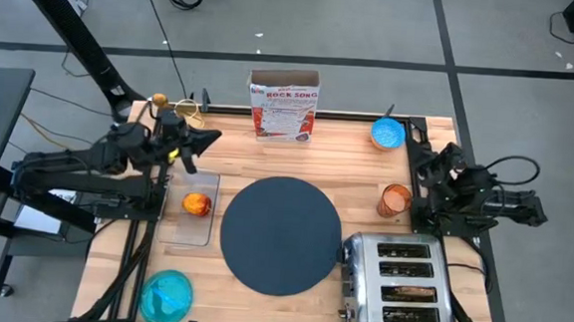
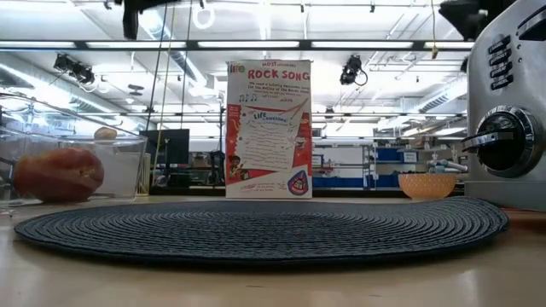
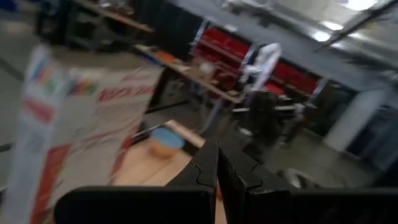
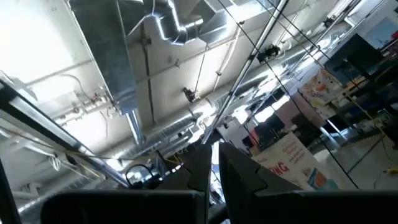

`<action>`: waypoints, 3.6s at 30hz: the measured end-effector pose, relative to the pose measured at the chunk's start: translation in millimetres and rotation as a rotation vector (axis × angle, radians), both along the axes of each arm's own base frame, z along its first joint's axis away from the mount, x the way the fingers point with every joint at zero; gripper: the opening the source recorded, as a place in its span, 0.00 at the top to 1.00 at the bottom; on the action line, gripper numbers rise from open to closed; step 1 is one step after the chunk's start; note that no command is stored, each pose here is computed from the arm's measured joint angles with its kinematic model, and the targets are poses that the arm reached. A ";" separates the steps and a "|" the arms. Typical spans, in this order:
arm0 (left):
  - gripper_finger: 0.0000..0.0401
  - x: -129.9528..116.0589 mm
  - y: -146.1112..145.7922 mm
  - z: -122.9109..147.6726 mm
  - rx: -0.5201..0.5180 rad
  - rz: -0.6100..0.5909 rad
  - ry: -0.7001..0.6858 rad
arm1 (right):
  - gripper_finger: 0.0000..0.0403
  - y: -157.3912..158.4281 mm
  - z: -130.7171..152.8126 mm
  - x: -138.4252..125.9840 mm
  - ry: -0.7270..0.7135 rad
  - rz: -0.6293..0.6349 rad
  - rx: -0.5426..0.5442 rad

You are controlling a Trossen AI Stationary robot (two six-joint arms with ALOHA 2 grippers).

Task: Arrange a breakfast setting
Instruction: Put the red apple on top of the dark blue placemat beside the blue bowl

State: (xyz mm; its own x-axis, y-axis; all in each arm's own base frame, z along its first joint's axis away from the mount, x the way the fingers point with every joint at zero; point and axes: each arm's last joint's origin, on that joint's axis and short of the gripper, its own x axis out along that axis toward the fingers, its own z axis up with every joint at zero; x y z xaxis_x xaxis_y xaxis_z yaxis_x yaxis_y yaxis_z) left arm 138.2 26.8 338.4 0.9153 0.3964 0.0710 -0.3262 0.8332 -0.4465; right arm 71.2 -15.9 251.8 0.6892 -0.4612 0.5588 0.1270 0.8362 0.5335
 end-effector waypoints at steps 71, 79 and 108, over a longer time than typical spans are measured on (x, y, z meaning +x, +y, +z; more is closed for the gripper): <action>0.54 47.5 -59.7 -117.6 0.191 -0.689 1.489 | 0.57 57.2 109.5 187.6 1.209 0.345 -0.101; 0.54 50.1 -57.9 -134.0 0.210 -0.665 1.484 | 0.57 57.3 109.6 187.5 1.207 0.340 -0.095; 0.54 65.5 -49.1 -158.7 0.120 -0.598 1.588 | 0.57 57.3 109.5 187.4 1.203 0.353 -0.083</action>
